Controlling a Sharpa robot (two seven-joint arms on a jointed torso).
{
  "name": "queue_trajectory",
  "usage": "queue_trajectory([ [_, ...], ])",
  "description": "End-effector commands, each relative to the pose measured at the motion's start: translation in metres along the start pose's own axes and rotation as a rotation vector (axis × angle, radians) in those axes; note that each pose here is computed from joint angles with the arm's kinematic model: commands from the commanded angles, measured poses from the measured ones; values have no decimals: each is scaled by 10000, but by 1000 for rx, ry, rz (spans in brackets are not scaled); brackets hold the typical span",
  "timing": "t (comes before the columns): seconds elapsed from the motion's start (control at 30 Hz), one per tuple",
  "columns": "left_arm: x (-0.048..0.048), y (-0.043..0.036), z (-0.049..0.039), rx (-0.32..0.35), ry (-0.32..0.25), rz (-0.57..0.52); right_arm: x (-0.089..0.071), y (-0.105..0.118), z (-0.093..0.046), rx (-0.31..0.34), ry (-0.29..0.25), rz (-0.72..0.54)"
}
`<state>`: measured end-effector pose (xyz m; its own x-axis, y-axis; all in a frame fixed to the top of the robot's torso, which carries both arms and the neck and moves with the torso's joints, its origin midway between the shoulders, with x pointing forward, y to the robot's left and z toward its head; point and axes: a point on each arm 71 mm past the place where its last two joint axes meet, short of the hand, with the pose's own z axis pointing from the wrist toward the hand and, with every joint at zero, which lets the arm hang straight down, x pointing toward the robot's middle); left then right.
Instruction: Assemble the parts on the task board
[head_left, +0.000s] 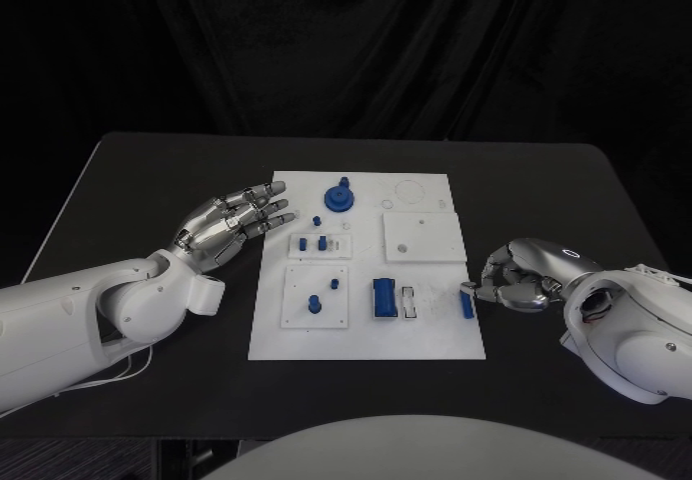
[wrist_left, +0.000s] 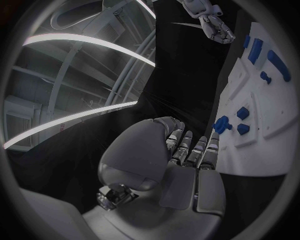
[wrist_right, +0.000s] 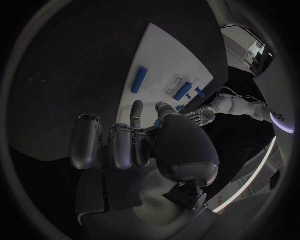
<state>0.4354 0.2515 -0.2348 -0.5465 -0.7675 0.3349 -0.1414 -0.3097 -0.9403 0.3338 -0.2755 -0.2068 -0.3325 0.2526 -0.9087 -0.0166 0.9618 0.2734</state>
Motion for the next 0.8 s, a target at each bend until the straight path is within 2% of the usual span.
queue_trajectory([
  [0.03,10,4,6,7,-2,-13,-2,-31,21,49,-5,-70],
  [0.8,9,10,16,4,6,-18,144,78,228,21,48,-110],
])
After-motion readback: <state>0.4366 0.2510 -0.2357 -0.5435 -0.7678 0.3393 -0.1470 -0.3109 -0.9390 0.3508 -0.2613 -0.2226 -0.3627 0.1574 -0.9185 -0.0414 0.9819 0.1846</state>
